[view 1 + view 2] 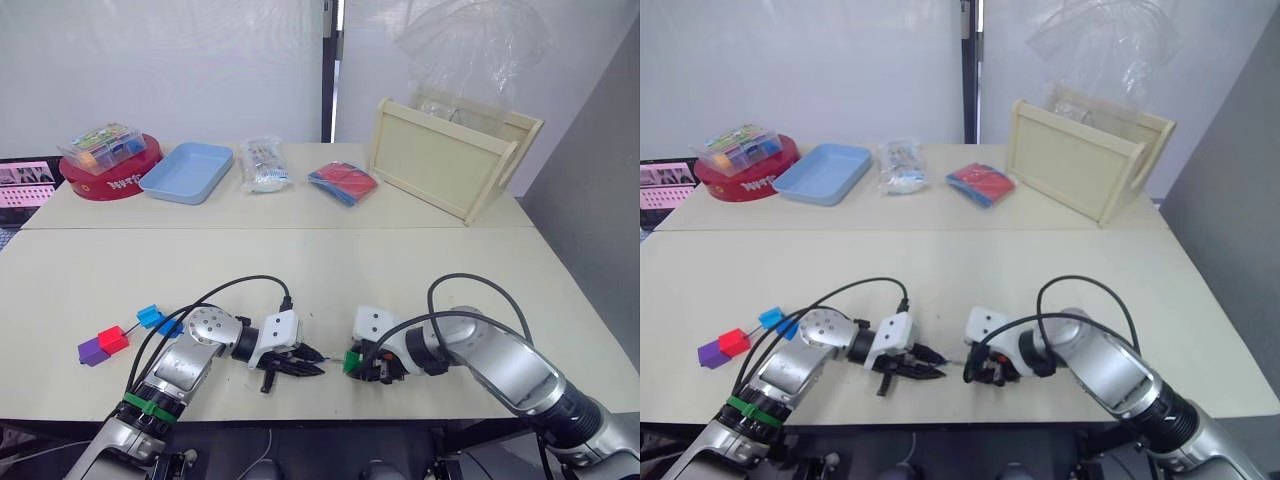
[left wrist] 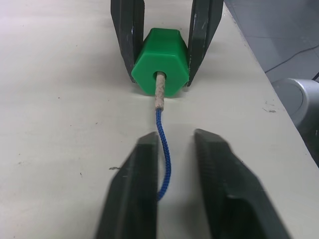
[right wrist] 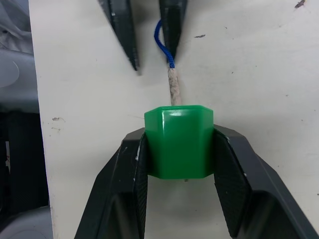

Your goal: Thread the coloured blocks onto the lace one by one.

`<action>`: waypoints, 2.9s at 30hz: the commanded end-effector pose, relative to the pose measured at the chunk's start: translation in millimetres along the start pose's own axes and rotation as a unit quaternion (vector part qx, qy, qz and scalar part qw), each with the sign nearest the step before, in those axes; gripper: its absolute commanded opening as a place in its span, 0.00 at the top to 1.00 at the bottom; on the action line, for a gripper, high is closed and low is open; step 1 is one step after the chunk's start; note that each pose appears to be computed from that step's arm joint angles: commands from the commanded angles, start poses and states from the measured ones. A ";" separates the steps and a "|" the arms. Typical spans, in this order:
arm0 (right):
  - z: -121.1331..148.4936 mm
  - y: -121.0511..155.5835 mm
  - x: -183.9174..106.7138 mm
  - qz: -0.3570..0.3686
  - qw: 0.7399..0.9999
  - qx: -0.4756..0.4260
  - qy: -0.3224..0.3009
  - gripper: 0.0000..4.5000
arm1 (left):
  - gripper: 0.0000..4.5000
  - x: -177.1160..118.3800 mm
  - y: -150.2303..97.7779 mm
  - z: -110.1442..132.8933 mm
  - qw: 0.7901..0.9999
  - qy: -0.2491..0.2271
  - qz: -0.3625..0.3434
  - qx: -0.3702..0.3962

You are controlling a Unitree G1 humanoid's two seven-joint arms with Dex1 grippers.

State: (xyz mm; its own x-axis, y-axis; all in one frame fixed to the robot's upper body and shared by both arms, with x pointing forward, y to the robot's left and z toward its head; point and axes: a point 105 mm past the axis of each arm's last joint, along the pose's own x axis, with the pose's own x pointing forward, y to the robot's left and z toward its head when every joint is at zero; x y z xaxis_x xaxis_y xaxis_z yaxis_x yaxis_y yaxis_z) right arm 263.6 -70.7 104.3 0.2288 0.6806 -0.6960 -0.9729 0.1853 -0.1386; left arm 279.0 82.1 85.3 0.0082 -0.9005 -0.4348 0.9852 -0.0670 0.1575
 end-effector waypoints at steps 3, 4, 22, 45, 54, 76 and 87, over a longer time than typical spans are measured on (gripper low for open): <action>9.3 2.1 -0.2 0.005 1.000 -0.019 -0.012 0.70 | 1.00 -0.6 4.1 5.8 1.000 -0.016 0.011 0.010; 9.3 2.2 -0.1 0.005 1.000 -0.019 -0.012 0.70 | 1.00 0.4 4.3 6.1 1.000 -0.017 0.011 0.011; 10.0 3.1 1.1 0.008 1.000 -0.018 -0.013 0.70 | 1.00 31.4 5.6 21.2 0.998 -0.037 -0.021 0.038; 5.3 3.6 -43.1 -0.020 0.998 -0.036 -0.052 0.00 | 0.00 18.8 5.2 22.7 0.997 -0.066 -0.027 0.005; -18.1 7.7 -56.4 -0.040 0.999 -0.010 -0.018 0.00 | 0.00 48.1 7.9 25.5 0.995 -0.073 -0.020 0.064; -31.3 7.6 -22.2 -0.052 0.998 0.007 -0.039 0.32 | 0.71 46.1 7.9 22.3 0.994 -0.061 -0.030 0.085; -26.2 9.2 -18.2 -0.036 0.998 0.016 -0.058 1.00 | 0.71 40.1 9.4 17.4 0.996 -0.052 -0.016 0.072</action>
State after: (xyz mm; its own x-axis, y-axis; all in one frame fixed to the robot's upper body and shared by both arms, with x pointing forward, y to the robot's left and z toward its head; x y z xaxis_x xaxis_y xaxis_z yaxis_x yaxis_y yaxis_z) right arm 250.0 -101.0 93.9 0.3088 0.7328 -0.6064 -0.9498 0.2709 -0.1562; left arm 285.2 34.1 80.7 -0.0676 -0.9341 -0.3505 0.9527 -0.1647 0.2552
